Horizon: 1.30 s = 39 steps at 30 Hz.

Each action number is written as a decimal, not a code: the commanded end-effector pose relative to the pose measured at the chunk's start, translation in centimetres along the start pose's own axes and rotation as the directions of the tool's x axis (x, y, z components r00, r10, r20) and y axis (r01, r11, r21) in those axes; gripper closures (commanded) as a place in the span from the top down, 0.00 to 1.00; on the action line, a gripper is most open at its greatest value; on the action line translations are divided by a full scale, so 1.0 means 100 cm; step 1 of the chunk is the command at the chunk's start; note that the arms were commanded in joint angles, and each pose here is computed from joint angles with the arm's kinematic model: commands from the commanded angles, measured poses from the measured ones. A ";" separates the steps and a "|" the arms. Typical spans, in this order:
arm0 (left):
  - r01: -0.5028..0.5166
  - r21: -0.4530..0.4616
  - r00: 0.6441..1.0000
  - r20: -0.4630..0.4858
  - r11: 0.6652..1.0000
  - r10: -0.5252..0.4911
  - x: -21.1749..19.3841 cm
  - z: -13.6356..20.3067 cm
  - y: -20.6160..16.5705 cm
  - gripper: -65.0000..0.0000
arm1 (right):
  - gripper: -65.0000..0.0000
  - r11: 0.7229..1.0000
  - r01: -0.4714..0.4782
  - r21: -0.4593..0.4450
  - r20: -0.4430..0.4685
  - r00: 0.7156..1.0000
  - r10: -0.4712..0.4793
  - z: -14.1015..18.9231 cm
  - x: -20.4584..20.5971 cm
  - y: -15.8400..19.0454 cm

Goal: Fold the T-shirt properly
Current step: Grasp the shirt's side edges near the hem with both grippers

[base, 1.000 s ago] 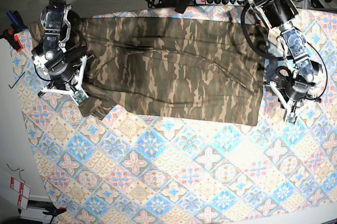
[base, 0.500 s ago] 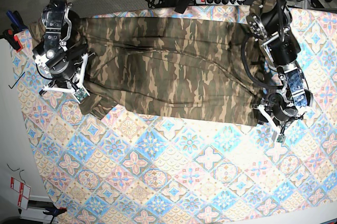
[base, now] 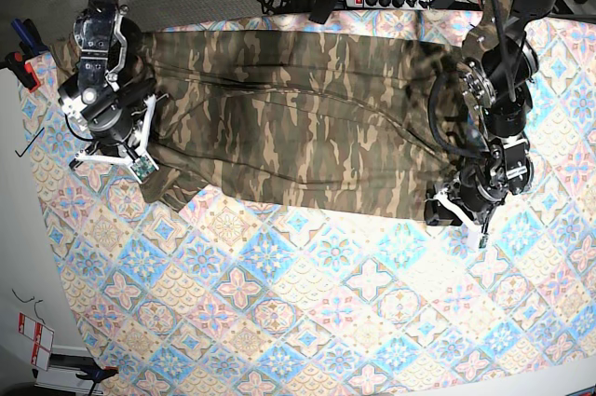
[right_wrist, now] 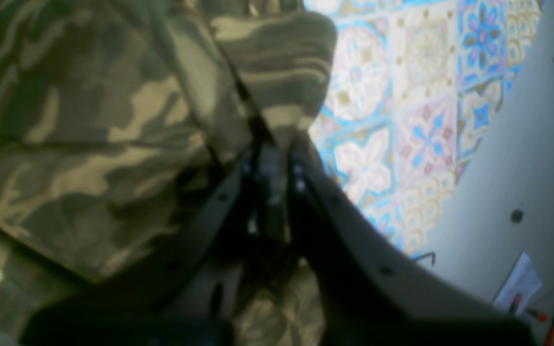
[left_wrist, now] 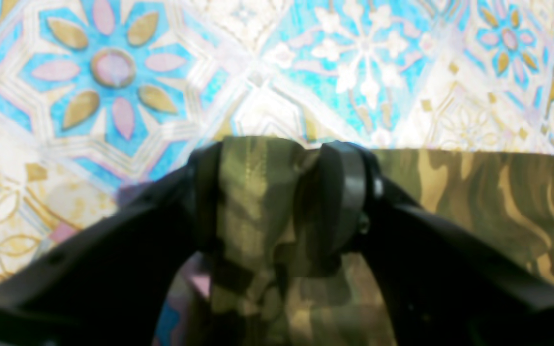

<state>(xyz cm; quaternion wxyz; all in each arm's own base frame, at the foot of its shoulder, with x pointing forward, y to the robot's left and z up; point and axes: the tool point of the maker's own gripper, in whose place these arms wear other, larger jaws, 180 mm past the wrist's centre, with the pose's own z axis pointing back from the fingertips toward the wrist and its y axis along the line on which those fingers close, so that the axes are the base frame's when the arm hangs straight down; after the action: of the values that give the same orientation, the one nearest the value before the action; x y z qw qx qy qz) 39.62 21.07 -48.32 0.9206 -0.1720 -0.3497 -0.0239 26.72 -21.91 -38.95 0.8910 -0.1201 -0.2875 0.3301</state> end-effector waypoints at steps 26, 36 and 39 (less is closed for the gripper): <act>0.271 0.143 0.953 -0.180 0.952 -0.244 -0.013 0.049 0.019 0.00 | 0.02 0.994 0.080 -0.071 0.084 0.994 -0.074 0.006 0.025 -0.027; 0.401 0.228 0.915 -0.154 0.887 -0.374 0.015 0.084 0.011 0.00 | 0.03 0.987 0.112 -0.115 0.121 0.988 -0.098 0.018 0.034 -0.037; 0.394 0.241 0.919 -0.103 0.887 -0.381 0.030 0.095 0.007 0.00 | 0.03 0.982 0.131 -0.134 0.115 0.987 -0.115 0.020 0.028 -0.045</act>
<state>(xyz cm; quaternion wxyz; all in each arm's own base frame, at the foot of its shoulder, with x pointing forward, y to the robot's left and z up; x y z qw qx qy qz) 34.30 24.46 -42.06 0.9320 0.0094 -0.3217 -0.1668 28.71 -23.01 -35.78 0.8918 -0.1369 -0.3419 0.2628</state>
